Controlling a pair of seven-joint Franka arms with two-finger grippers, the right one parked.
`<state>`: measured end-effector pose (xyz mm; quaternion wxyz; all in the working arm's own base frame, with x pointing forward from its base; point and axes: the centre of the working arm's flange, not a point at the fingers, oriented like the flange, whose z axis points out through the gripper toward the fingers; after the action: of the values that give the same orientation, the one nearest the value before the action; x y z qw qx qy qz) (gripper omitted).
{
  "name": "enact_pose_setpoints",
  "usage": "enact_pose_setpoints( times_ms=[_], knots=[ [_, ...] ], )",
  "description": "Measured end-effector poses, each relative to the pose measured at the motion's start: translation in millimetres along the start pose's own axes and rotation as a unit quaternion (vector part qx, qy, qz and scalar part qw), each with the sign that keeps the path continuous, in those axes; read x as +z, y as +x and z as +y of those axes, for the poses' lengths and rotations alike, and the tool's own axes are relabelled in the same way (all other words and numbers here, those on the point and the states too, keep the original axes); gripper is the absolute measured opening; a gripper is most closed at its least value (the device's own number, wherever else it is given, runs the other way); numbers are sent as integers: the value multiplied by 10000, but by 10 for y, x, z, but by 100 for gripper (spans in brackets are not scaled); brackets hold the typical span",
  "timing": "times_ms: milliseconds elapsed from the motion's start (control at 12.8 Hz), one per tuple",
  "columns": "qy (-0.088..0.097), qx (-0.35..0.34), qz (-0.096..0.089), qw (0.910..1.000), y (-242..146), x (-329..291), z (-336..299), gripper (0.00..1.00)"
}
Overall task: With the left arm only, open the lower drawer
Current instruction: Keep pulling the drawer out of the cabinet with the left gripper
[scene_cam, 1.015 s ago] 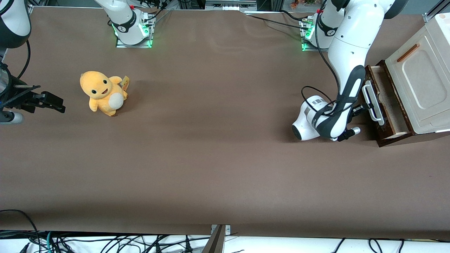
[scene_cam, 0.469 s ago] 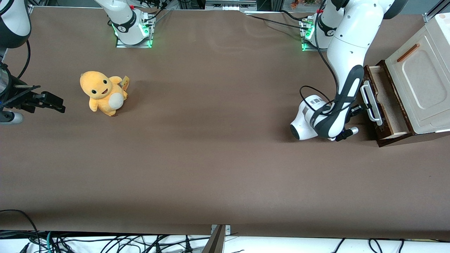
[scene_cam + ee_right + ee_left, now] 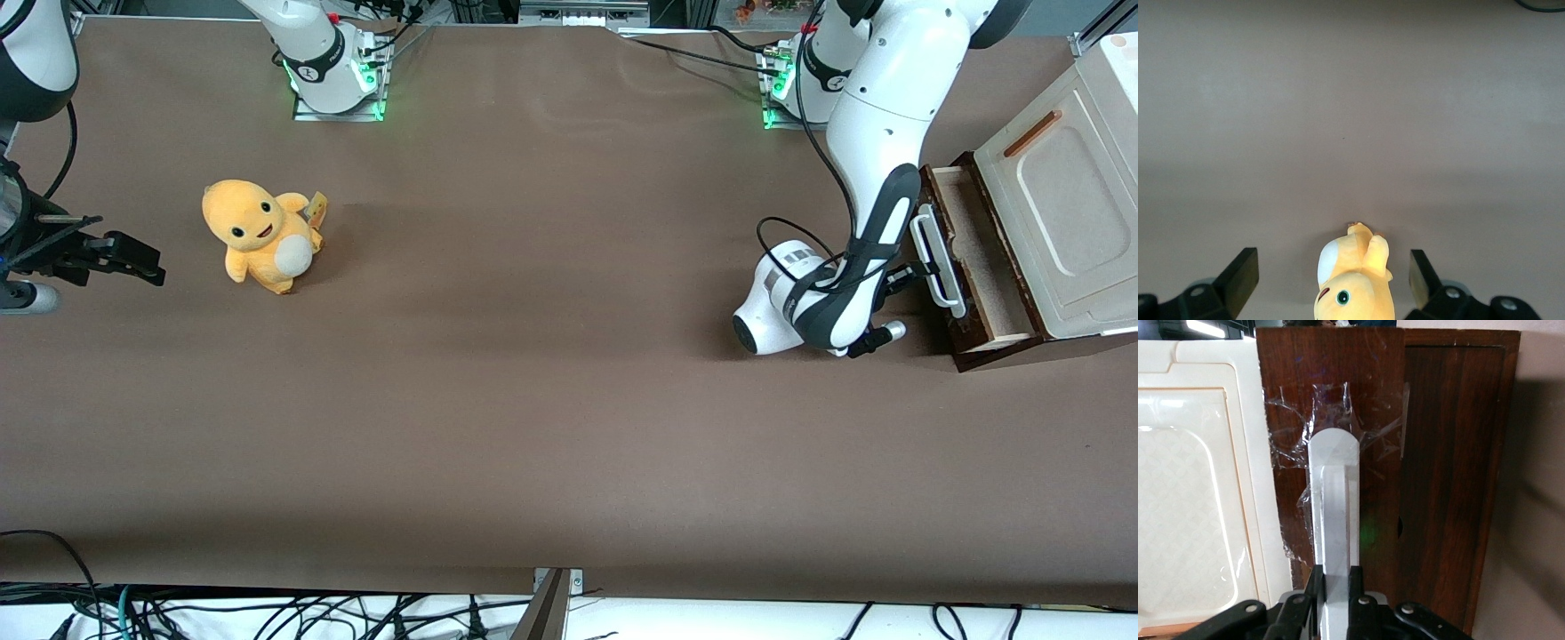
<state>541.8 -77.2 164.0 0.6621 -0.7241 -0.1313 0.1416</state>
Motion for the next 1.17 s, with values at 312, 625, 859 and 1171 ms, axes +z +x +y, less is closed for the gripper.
enact_pose_setpoints(
  times_ms=[312,625,859,1171],
  knots=[
    [-21,-8,-8,10000,-12,-59,-26,18],
    [-52,-11,-28,10000,-10,-76,-34,18],
    [-74,-15,-48,10000,-5,-82,-41,18],
    [-102,3,-25,9999,-26,-123,-39,18]
  ],
)
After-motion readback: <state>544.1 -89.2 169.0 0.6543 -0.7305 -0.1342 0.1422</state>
